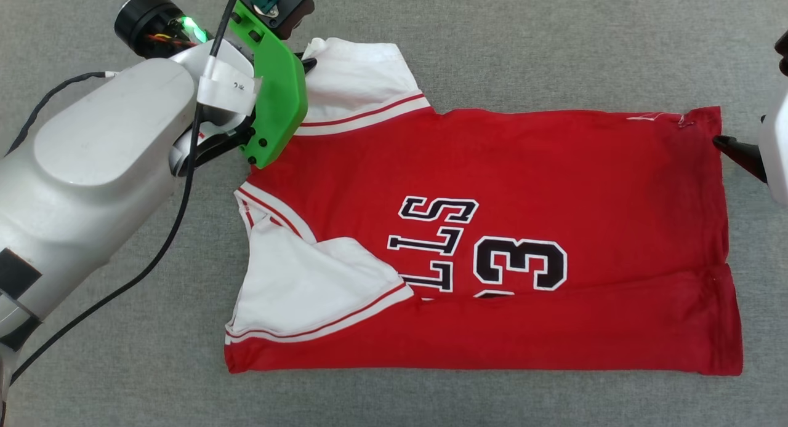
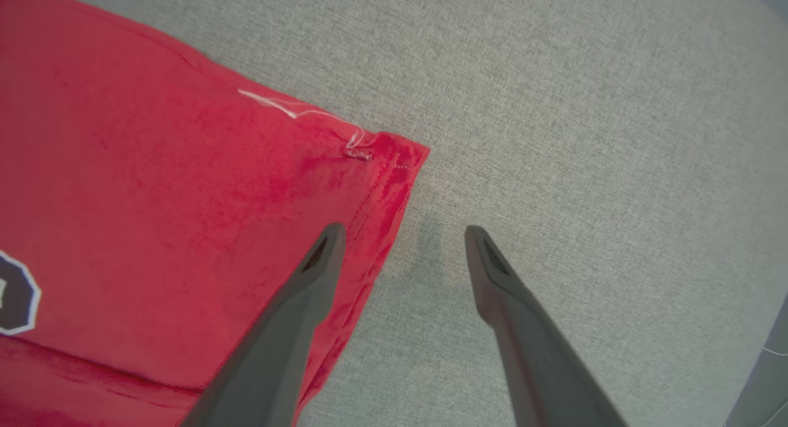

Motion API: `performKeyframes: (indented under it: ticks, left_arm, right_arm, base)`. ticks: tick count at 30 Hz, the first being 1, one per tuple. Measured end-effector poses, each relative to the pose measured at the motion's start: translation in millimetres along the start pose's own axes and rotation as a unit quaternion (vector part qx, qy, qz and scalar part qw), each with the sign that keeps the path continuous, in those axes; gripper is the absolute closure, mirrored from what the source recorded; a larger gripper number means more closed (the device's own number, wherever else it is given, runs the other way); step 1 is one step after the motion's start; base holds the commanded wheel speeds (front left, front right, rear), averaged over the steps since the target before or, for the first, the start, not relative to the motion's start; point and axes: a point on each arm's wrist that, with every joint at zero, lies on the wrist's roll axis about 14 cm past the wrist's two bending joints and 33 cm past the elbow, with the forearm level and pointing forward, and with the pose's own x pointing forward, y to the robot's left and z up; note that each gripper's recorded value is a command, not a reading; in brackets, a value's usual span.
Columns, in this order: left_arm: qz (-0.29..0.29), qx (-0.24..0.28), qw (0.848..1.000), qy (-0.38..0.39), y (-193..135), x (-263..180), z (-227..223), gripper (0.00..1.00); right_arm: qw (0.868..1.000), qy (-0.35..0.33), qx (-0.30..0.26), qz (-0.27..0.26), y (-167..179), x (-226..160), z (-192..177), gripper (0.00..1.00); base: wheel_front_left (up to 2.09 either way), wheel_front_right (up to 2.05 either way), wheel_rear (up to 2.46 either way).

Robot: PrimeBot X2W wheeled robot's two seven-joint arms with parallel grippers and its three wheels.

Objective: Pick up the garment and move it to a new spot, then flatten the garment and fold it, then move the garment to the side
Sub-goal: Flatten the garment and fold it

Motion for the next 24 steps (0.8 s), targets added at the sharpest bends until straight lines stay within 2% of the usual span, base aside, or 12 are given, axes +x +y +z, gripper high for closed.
performKeyframes:
  ticks: [8,15,16,17,18,24]
  left_arm:
    - [-0.013,-0.008,1.0,-0.006,-4.4,11.4,-9.1,1.0]
    - [-0.012,-0.021,1.0,-0.011,-1.6,17.5,-16.2,1.0]
    - [-0.012,-0.022,1.0,-0.011,-1.3,17.8,-16.6,1.0]
    - [-0.012,-0.022,1.0,-0.011,-1.1,18.0,-16.9,1.0]
    - [-0.011,-0.023,1.0,-0.012,-1.1,17.9,-16.6,1.0]
    - [0.0,-0.025,0.999,-0.03,3.3,10.0,-9.2,1.0]
  right_arm:
    - [0.999,0.035,0.025,0.007,0.1,43.7,-5.6,0.0]
    - [0.997,0.078,0.02,0.019,7.3,68.0,-28.4,0.0]
    - [0.997,0.077,0.025,0.022,6.9,68.6,-28.3,0.57]
    - [0.997,0.074,0.028,0.023,6.1,68.7,-28.4,0.91]
    - [0.997,0.07,0.029,0.023,5.6,68.5,-28.2,1.0]
    - [0.999,-0.006,0.04,0.023,5.3,61.2,-6.7,1.0]
  base:
    - [0.0,0.0,0.0]
    - [0.0,0.0,0.0]
    - [0.0,0.0,0.0]
    - [0.0,0.0,0.0]
    - [0.0,0.0,0.0]
    - [0.0,0.0,0.0]
